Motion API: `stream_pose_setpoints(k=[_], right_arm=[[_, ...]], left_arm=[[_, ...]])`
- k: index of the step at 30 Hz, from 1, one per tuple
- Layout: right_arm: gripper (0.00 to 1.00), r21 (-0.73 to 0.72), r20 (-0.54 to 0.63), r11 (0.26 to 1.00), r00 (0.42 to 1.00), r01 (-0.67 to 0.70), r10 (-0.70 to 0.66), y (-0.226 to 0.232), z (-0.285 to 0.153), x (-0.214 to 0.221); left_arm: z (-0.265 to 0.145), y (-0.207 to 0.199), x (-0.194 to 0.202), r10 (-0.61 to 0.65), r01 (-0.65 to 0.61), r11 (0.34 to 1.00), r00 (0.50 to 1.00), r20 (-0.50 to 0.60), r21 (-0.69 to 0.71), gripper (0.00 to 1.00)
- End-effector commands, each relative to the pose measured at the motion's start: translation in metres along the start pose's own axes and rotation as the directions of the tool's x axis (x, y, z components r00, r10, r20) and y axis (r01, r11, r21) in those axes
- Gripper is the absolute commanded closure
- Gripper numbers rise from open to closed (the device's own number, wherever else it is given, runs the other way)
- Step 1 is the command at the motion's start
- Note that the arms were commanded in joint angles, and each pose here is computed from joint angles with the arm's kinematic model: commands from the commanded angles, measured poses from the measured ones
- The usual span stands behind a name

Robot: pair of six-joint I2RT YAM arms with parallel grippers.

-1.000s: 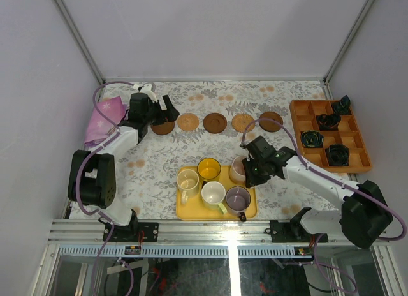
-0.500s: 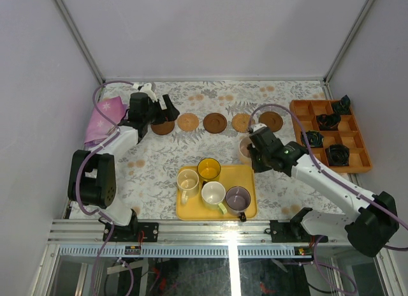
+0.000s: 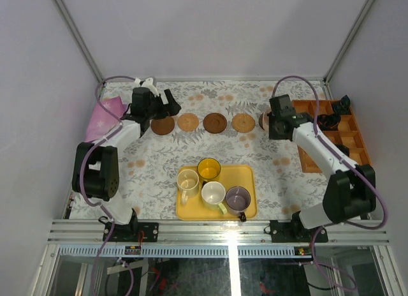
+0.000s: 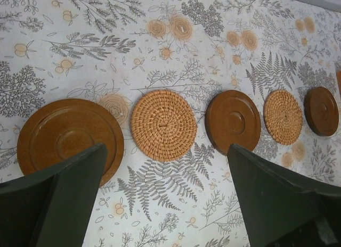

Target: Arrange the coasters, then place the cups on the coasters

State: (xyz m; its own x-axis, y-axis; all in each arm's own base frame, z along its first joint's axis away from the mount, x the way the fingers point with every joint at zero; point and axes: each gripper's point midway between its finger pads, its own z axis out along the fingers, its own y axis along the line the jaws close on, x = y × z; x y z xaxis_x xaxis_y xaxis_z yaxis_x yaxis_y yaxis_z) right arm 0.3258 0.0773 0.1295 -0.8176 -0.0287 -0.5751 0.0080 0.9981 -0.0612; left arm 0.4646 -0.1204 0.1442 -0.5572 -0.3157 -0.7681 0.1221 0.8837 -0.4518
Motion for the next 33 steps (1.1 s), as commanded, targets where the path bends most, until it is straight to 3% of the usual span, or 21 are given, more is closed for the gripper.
stream_pose_setpoints(k=[1,15,33], right_arm=[[1.00,0.028,0.193,0.999,0.981,-0.040,0.033,-0.019,0.011,-0.081],[1.00,0.005,0.159,0.996,0.983,-0.094,0.092,-0.038,0.086,-0.106],[1.00,-0.049,0.119,0.992,0.986,-0.113,0.118,-0.026,0.094,-0.113]], left_arm=[[0.010,-0.009,-0.028,0.006,-0.007,1.000,0.998,0.068,0.018,0.04],[0.017,-0.013,-0.029,-0.010,0.008,0.999,0.998,0.056,0.039,0.05],[0.017,-0.011,-0.024,-0.011,0.010,0.999,0.999,0.044,0.034,0.04]])
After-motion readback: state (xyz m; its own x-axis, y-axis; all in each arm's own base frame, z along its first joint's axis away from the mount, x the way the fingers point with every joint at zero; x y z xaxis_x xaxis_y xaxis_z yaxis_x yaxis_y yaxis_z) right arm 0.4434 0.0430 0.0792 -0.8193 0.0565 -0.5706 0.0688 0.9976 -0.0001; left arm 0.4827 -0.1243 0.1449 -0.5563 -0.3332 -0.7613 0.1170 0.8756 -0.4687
